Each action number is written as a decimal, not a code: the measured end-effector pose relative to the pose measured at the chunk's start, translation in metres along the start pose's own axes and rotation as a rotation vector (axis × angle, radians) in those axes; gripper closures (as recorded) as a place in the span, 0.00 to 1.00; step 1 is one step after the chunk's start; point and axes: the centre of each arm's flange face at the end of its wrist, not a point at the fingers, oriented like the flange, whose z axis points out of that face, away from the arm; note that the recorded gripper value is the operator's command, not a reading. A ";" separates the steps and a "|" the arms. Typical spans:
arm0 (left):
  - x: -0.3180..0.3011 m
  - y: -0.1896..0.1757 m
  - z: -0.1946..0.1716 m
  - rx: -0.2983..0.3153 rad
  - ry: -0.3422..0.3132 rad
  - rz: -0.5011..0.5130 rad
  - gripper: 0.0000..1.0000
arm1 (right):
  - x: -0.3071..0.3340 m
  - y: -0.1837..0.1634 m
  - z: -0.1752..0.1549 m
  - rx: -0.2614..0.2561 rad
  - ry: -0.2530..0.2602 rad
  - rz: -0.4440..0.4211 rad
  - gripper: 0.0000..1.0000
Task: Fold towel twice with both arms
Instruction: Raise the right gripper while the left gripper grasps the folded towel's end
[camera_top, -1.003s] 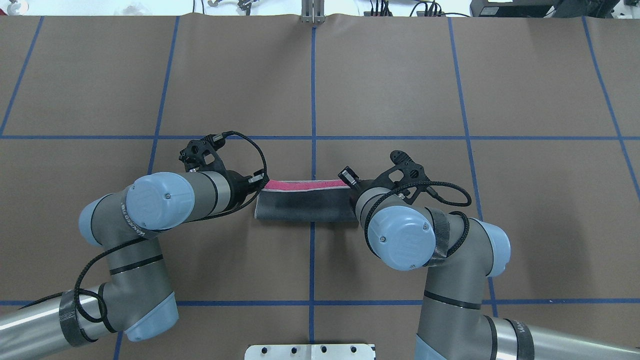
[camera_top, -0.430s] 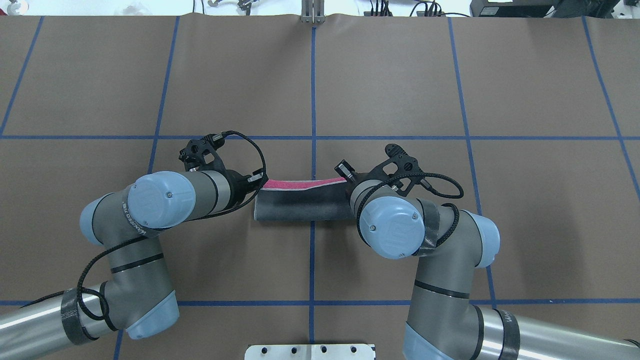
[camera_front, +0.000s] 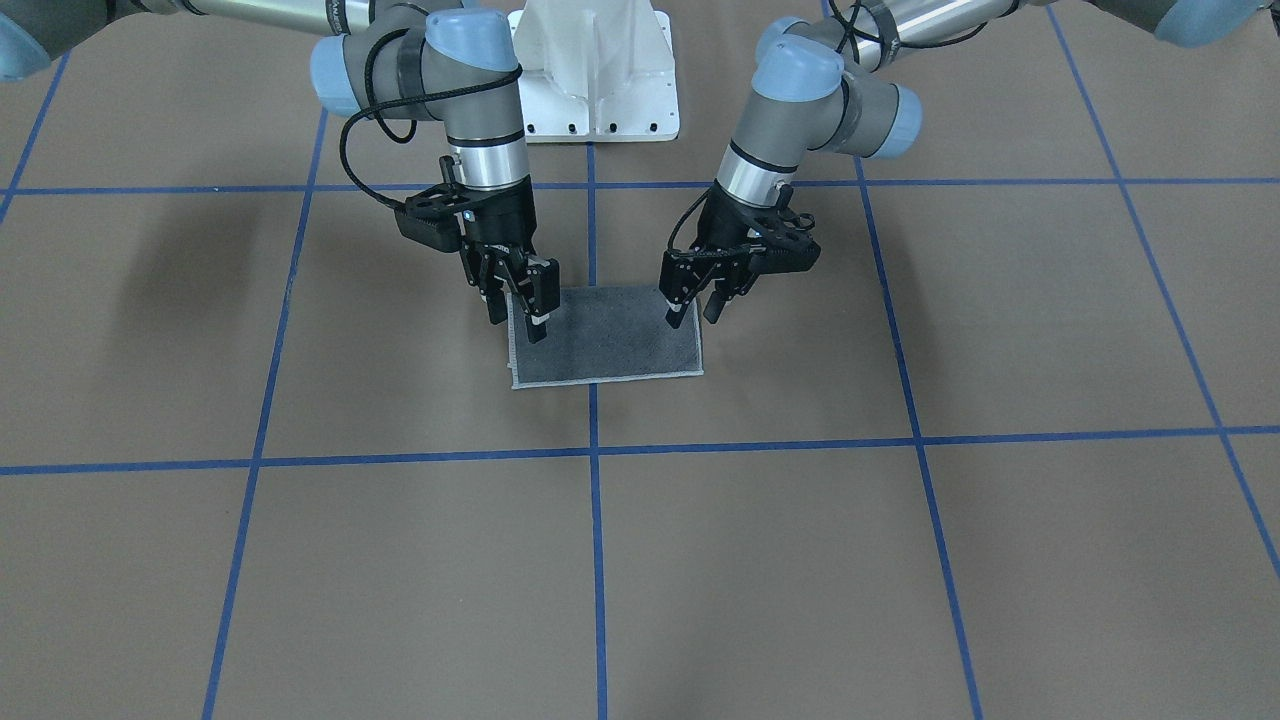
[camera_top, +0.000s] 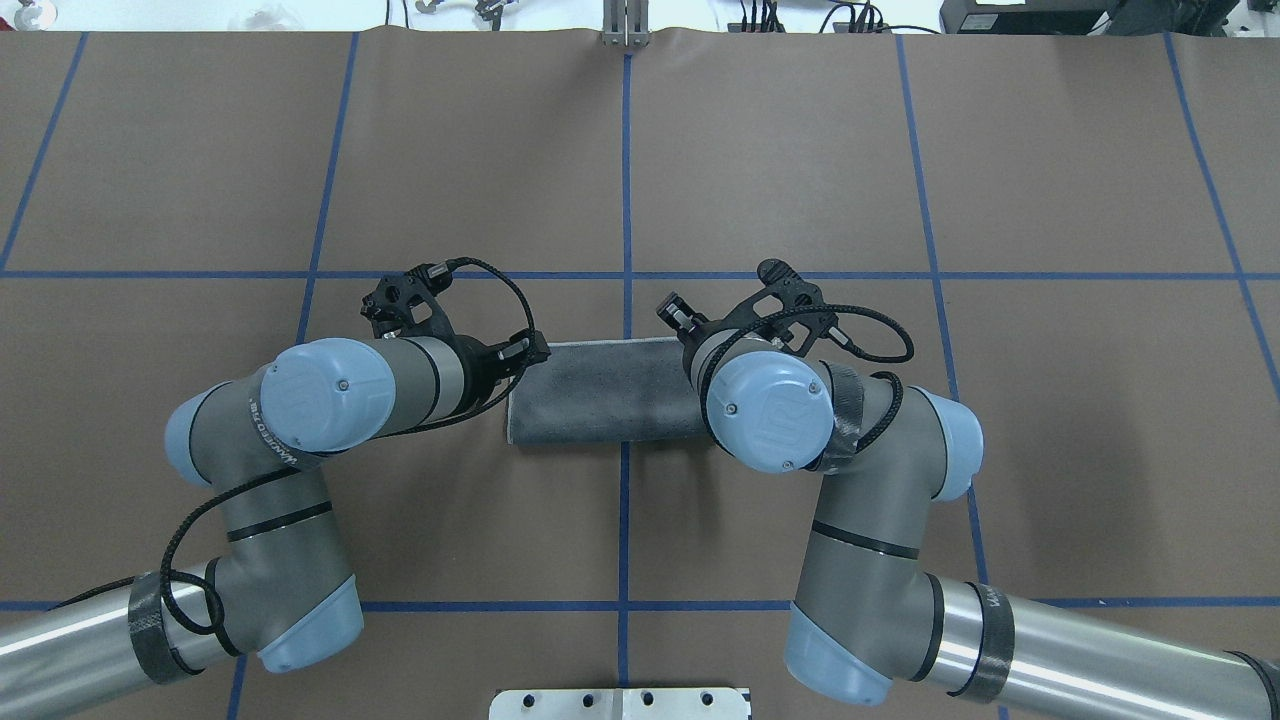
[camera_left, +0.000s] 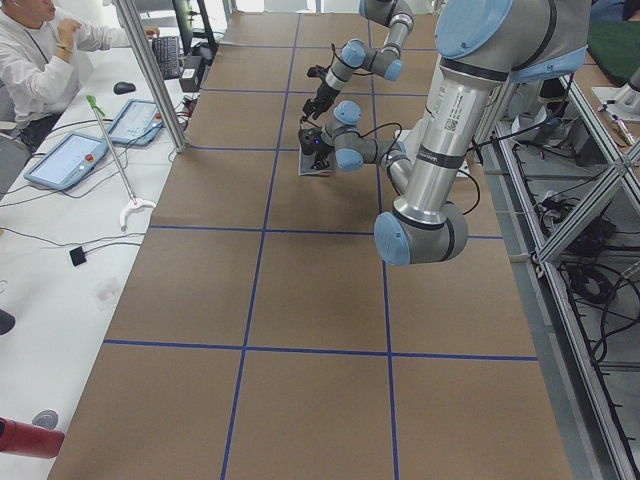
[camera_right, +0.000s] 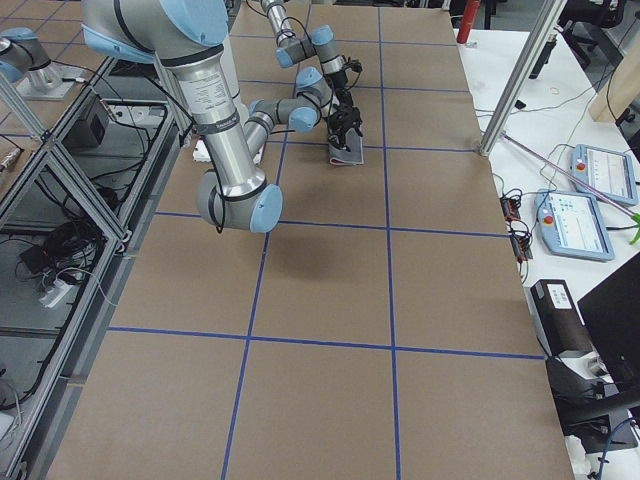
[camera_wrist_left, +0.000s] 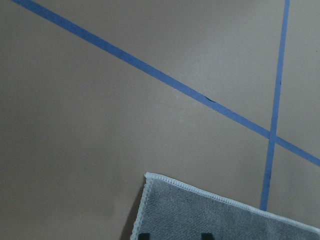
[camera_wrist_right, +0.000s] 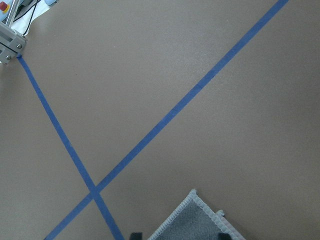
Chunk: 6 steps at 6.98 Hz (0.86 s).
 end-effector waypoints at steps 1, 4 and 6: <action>0.003 -0.006 -0.002 0.006 0.007 -0.004 0.01 | -0.003 -0.008 -0.001 -0.016 0.001 -0.015 0.01; 0.006 -0.009 -0.013 -0.057 0.013 0.039 0.00 | -0.011 -0.057 -0.009 -0.068 0.021 -0.128 0.00; -0.005 -0.008 -0.019 -0.093 0.005 0.087 0.00 | -0.001 -0.087 -0.029 -0.110 0.012 -0.295 0.00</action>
